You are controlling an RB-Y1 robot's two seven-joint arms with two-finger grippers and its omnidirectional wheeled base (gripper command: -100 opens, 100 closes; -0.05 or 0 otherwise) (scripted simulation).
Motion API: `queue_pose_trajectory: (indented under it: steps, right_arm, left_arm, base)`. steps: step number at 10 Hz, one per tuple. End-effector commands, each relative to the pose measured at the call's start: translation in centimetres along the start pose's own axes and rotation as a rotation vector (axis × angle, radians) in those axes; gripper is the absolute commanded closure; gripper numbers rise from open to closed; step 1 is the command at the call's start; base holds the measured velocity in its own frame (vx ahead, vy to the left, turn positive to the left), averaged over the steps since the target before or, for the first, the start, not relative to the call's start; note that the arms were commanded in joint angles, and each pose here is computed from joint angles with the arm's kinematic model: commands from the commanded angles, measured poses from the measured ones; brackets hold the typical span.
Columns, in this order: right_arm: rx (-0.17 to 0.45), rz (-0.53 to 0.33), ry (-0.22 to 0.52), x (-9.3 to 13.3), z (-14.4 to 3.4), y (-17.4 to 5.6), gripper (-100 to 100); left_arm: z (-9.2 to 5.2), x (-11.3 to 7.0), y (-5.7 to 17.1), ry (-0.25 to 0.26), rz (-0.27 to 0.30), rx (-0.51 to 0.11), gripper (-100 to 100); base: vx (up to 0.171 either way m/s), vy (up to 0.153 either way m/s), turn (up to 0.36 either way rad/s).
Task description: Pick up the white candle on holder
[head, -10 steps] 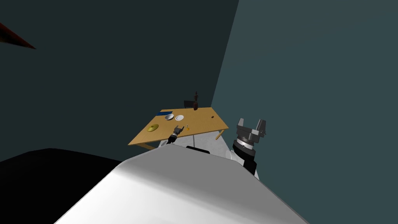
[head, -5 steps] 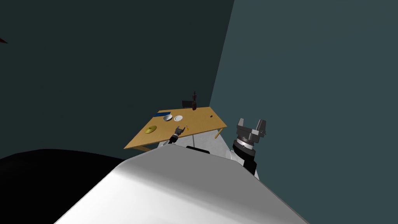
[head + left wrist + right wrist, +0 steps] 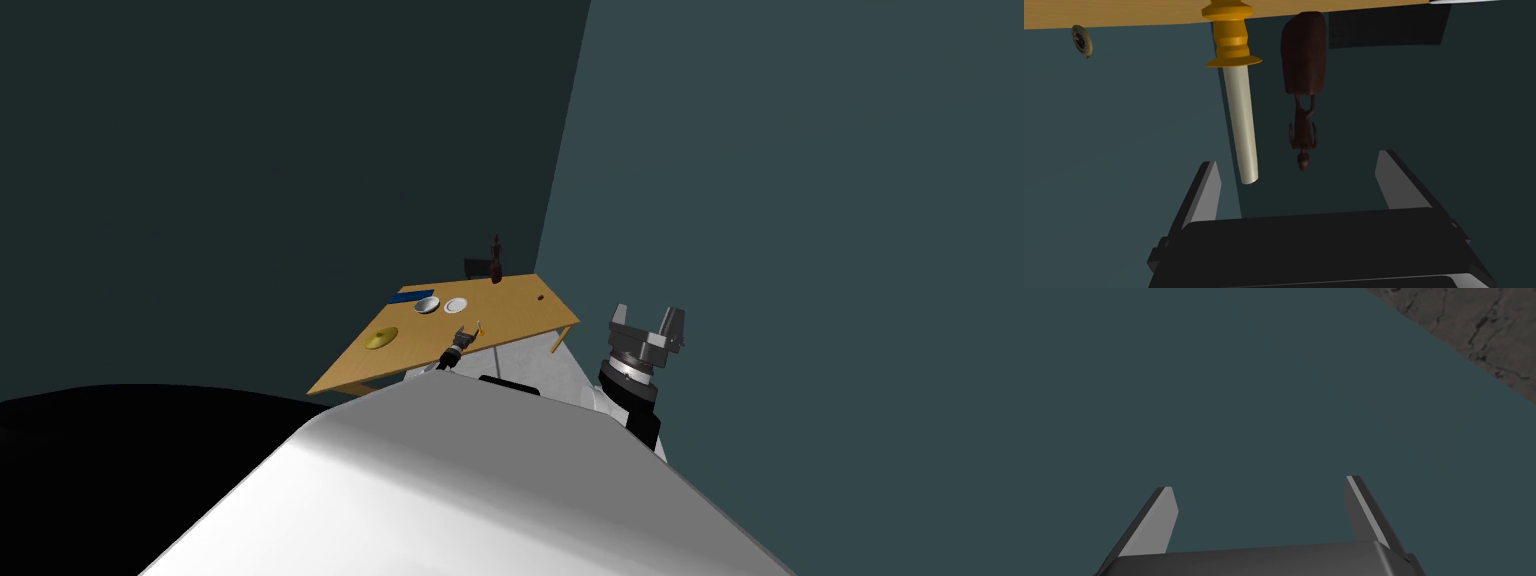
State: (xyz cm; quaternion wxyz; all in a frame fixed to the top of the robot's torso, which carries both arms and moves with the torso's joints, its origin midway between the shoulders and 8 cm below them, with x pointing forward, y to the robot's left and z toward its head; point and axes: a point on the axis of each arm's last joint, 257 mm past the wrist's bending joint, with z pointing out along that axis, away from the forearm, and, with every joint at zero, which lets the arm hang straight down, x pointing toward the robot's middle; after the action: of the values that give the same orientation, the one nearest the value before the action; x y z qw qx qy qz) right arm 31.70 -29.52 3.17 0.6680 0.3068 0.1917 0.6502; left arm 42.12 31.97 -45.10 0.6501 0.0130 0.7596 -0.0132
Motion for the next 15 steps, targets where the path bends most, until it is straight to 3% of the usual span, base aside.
queue_pose_trajectory:
  steps: [1, 6, 12, 13, 14, 15]
  right_arm:
    - [0.000, 0.000, 0.000, 0.0, 0.0, 0.0, 0]
    - [0.000, 0.000, 0.000, 0.0, 0.0, 0.0, 0]
    - [0.000, 0.000, 0.000, 0.0, 0.0, 0.0, 0]
    - [0.000, 0.000, 0.000, 0.0, 0.0, 0.0, 0]
    - [0.000, 0.000, 0.000, 0.0, 0.0, 0.0, 0]
    - [0.000, 0.000, 0.000, 0.0, 0.0, 0.0, 0]
  left_arm:
    - [-0.1, 0.5, -0.2, 0.011, 0.003, 0.003, -100]
    - [0.6, 1.8, -2.3, 0.050, 0.010, 0.028, -100]
    - [0.9, 1.9, -2.9, 0.055, 0.011, 0.036, -100]
    - [0.9, 1.9, -2.9, 0.055, 0.011, 0.037, 0]
    - [-0.5, 2.3, -2.6, 0.050, 0.013, 0.046, -100]
    - [-0.5, 2.3, -2.6, 0.050, 0.013, 0.046, -100]
  base:
    - [-0.008, 0.018, -0.050]
    - [-0.004, 0.025, -0.087]
    - [0.005, 0.016, -0.030]
    - [0.000, 0.000, 0.000]
    - [0.072, -0.020, 0.094]
    - [0.095, -0.030, 0.067]
